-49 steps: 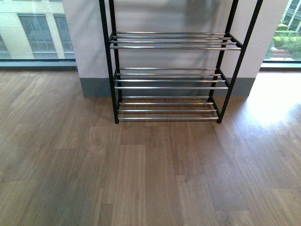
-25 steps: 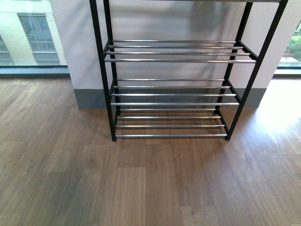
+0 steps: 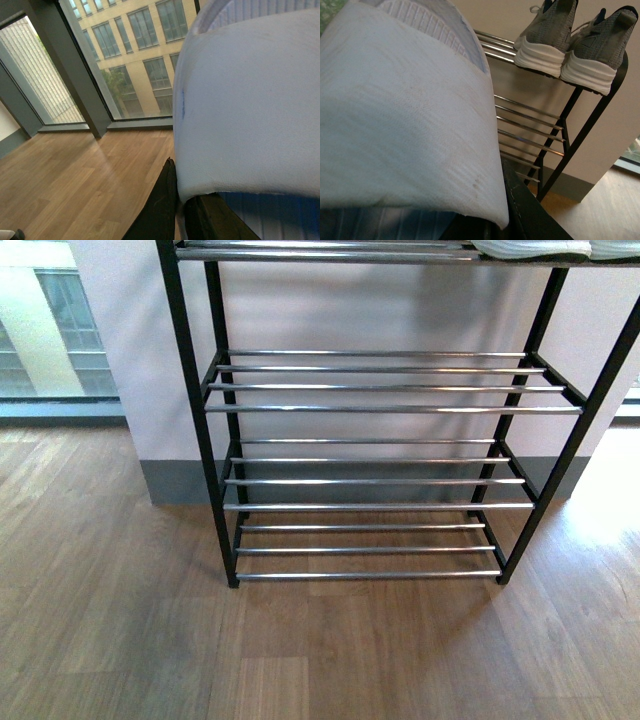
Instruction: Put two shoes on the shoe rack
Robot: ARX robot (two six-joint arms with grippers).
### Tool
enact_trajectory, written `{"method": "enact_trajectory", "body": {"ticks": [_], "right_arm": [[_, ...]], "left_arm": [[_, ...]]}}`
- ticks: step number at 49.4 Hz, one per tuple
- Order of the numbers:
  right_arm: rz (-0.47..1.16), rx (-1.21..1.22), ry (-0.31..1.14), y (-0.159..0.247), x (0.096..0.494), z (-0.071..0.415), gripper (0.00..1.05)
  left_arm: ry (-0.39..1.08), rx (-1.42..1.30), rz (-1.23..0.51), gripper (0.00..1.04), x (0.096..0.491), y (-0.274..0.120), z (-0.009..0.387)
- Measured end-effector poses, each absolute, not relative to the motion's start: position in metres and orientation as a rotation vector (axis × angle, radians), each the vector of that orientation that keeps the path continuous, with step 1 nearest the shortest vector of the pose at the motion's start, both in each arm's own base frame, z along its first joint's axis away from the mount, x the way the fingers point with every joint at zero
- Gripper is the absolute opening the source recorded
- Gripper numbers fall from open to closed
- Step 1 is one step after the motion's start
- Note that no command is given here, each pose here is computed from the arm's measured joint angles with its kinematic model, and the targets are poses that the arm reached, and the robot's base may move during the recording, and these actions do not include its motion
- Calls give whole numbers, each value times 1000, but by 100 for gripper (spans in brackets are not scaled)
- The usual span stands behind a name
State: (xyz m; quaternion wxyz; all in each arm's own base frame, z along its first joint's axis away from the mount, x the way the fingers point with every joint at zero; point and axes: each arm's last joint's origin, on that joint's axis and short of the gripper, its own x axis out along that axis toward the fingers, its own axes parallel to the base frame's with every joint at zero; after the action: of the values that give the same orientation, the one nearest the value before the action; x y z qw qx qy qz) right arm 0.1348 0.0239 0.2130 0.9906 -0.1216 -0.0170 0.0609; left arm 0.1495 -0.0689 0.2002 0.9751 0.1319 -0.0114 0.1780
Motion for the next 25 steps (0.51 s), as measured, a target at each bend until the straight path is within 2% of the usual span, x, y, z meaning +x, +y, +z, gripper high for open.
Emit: {"method": "enact_trajectory", "body": {"ticks": [25], "right_arm": [[122,-244,-34,24,135,213,1]], "left_arm": [[-22,267,358,2,150,-69,200]]}}
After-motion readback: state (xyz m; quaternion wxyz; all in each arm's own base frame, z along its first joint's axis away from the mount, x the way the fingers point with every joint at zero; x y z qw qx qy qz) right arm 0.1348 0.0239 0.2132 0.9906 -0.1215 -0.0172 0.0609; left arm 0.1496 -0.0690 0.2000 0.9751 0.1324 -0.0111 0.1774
